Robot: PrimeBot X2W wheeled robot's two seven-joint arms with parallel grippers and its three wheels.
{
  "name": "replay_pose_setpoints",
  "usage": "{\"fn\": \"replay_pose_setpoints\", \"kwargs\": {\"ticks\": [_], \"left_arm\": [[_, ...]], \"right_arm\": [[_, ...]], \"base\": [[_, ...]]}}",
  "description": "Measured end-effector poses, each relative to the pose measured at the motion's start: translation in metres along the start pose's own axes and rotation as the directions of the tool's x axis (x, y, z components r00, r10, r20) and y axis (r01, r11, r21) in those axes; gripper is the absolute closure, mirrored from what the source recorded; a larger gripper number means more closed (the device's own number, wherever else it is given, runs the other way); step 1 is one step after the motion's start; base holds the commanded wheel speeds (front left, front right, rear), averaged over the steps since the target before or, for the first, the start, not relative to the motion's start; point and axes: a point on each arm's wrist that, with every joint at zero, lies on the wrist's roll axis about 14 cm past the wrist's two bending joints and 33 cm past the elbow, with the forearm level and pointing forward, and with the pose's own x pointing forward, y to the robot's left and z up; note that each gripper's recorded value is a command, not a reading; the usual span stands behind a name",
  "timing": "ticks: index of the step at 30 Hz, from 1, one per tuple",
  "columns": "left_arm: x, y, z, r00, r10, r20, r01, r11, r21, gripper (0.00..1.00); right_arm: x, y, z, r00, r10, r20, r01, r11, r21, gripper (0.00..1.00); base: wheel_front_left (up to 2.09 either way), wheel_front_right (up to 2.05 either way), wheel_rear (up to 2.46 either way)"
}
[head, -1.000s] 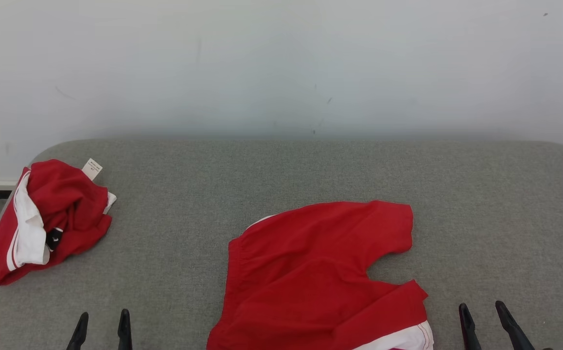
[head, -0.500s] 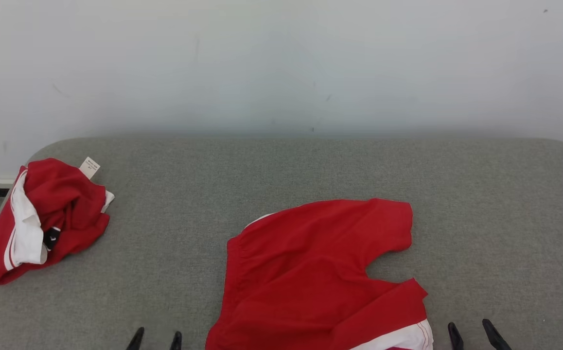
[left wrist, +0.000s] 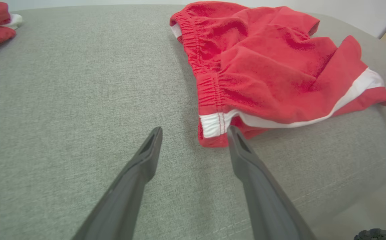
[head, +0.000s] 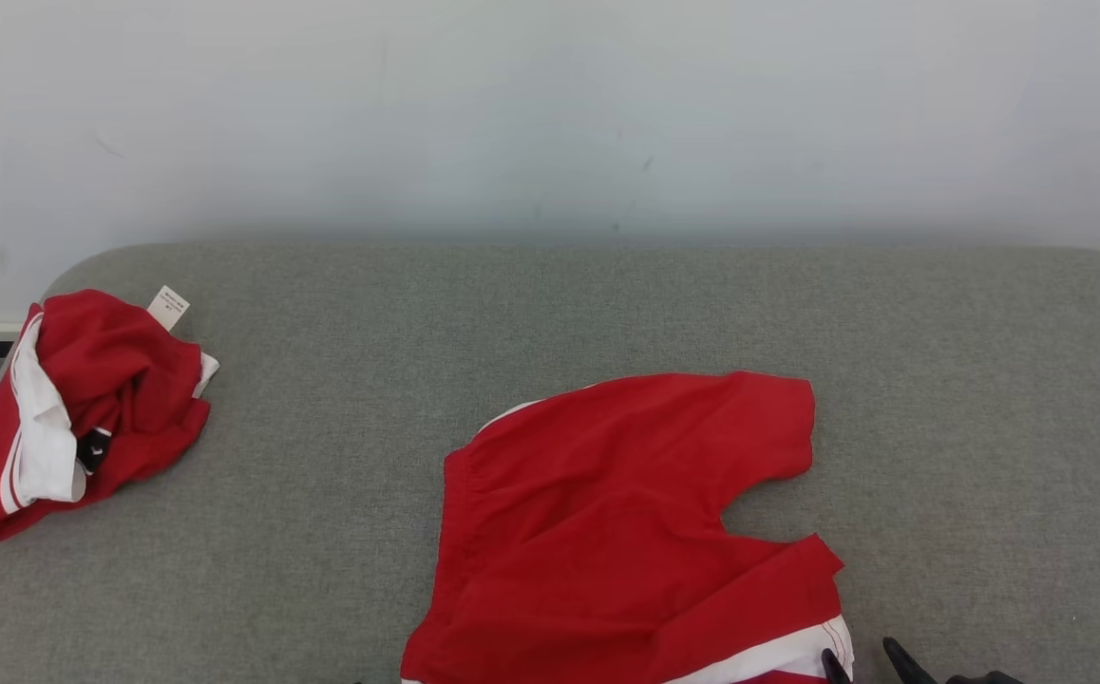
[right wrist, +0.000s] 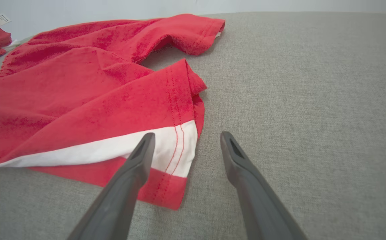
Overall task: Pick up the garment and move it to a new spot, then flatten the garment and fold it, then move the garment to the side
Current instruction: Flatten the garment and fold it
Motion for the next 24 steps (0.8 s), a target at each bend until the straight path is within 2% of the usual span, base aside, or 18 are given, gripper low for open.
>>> {"fn": "replay_pose_setpoints", "kwargs": {"ticks": [13, 17, 18, 19, 20, 21, 24], "left_arm": [[0.016, -0.008, -0.001, 0.997, -0.066, -0.037, 0.067, 0.997, 0.024, 0.0], [0.02, -0.009, 0.002, 0.997, -0.076, -0.032, 0.077, 0.997, 0.022, 0.0], [0.02, -0.01, 0.002, 0.996, -0.079, -0.032, 0.08, 0.997, 0.021, 0.02], [0.021, -0.011, 0.002, 0.996, -0.083, -0.031, 0.084, 0.996, 0.018, 0.19], [0.022, -0.013, 0.002, 0.995, -0.09, -0.032, 0.09, 0.996, 0.015, 0.8], [0.022, -0.016, 0.002, 0.995, -0.098, -0.034, 0.098, 0.995, 0.016, 1.0], [0.022, -0.017, 0.001, 0.994, -0.102, -0.038, 0.102, 0.995, 0.01, 1.0]], "right_arm": [[0.016, 0.014, -0.022, 0.994, 0.053, -0.097, -0.052, 0.999, 0.016, 0.0], [0.02, 0.014, -0.016, 0.995, 0.06, -0.084, -0.059, 0.998, 0.014, 0.0], [0.021, 0.014, -0.014, 0.995, 0.062, -0.08, -0.061, 0.998, 0.013, 0.49], [0.021, 0.014, -0.014, 0.995, 0.063, -0.079, -0.062, 0.998, 0.013, 0.95], [0.021, 0.015, -0.013, 0.995, 0.066, -0.077, -0.065, 0.998, 0.013, 1.0], [0.021, 0.016, -0.012, 0.995, 0.068, -0.073, -0.067, 0.998, 0.013, 1.0], [0.021, 0.017, -0.01, 0.995, 0.071, -0.066, -0.071, 0.997, 0.014, 1.0]], "base": [[0.0, 0.0, 0.0], [0.0, 0.0, 0.0], [0.0, 0.0, 0.0], [0.0, 0.0, 0.0], [0.0, 0.0, 0.0], [0.0, 0.0, 0.0], [0.0, 0.0, 0.0]]}}
